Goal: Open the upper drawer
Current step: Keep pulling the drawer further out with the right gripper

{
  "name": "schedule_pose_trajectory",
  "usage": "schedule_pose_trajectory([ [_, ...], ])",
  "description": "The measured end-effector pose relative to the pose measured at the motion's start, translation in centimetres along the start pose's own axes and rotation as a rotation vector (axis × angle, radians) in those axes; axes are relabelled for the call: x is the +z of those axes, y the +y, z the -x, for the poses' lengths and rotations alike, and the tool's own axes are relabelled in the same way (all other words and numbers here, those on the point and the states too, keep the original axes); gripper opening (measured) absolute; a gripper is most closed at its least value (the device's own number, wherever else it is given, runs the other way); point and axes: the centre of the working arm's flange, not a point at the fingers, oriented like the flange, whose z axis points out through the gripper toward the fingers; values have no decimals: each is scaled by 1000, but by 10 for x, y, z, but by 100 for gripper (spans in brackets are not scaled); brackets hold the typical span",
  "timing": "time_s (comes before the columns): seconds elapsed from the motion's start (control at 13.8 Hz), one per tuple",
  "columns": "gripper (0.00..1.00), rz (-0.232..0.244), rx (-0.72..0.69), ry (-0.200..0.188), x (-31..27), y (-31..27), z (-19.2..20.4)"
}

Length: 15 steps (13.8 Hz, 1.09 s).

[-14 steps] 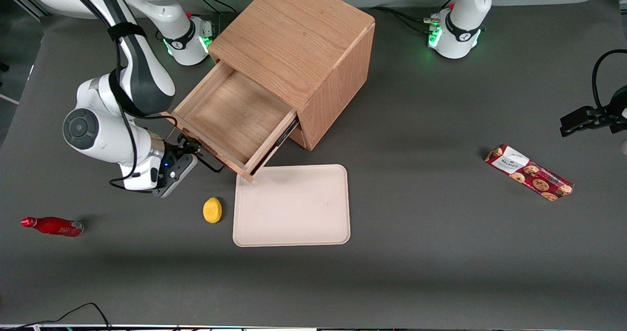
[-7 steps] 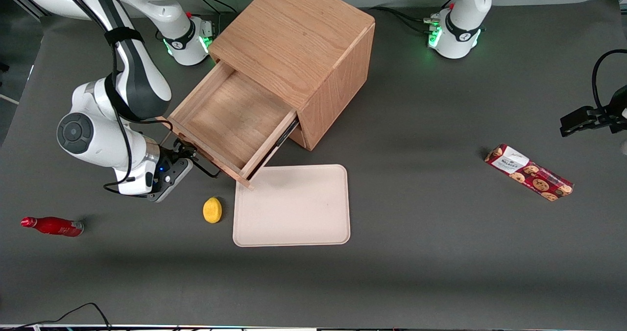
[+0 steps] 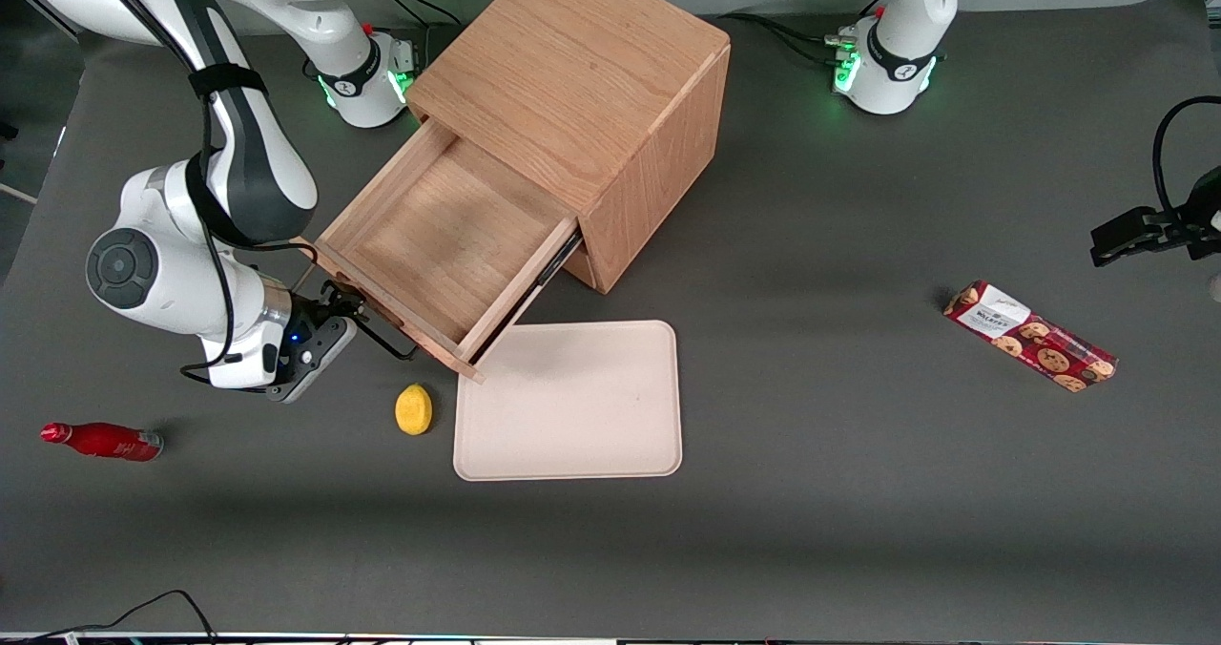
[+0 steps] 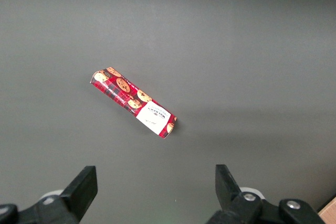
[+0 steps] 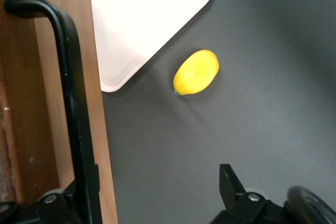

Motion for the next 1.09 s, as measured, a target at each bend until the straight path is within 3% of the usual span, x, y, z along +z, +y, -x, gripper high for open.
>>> schedule_pose_trajectory([
  [0.51, 100, -2, -5, -1, -1, 0, -1],
  [1.09, 100, -19, -5, -30, -14, 1, 1],
])
